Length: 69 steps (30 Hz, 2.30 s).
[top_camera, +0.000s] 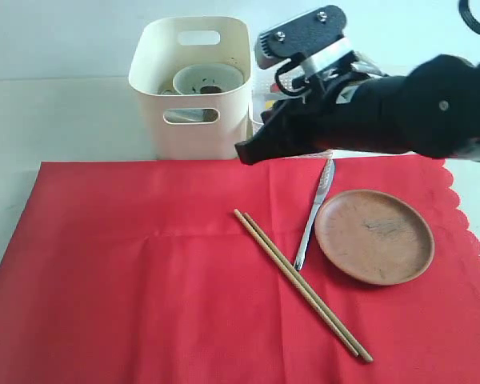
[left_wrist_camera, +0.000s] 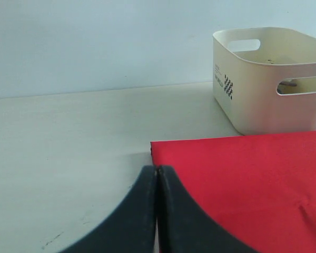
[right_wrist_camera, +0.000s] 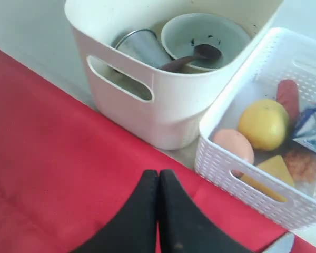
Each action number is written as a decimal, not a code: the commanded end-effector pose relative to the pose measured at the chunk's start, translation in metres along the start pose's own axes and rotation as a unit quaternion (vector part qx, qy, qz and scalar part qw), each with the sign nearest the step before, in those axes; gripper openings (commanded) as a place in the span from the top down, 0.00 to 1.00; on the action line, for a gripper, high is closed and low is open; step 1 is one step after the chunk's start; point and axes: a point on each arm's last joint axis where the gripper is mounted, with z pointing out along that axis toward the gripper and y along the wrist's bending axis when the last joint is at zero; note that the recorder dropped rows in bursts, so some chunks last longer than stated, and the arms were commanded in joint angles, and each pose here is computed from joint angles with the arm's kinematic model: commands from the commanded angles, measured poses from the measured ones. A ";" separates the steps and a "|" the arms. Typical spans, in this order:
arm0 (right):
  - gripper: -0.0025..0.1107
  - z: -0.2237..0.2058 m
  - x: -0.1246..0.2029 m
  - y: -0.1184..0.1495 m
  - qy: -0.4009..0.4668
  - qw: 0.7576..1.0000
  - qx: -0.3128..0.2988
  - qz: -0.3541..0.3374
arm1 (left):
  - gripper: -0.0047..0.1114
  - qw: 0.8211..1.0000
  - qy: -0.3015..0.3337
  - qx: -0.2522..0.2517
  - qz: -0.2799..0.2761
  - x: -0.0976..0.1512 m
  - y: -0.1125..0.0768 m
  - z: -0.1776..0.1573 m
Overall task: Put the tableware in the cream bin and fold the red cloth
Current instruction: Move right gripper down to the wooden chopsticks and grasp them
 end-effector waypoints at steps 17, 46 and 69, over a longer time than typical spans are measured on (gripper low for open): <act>0.98 -0.081 0.043 -0.006 -0.036 0.998 0.010 0.053 | 0.94 1.000 -0.005 0.001 0.000 -0.001 0.000 0.000; 0.71 -0.037 0.103 0.010 0.225 0.972 -0.053 0.045 | 0.94 1.000 -0.005 0.001 0.000 -0.001 0.000 0.000; 0.62 0.024 0.118 0.036 0.261 0.964 -0.059 0.000 | 0.94 1.000 -0.005 0.001 0.000 -0.001 0.000 0.000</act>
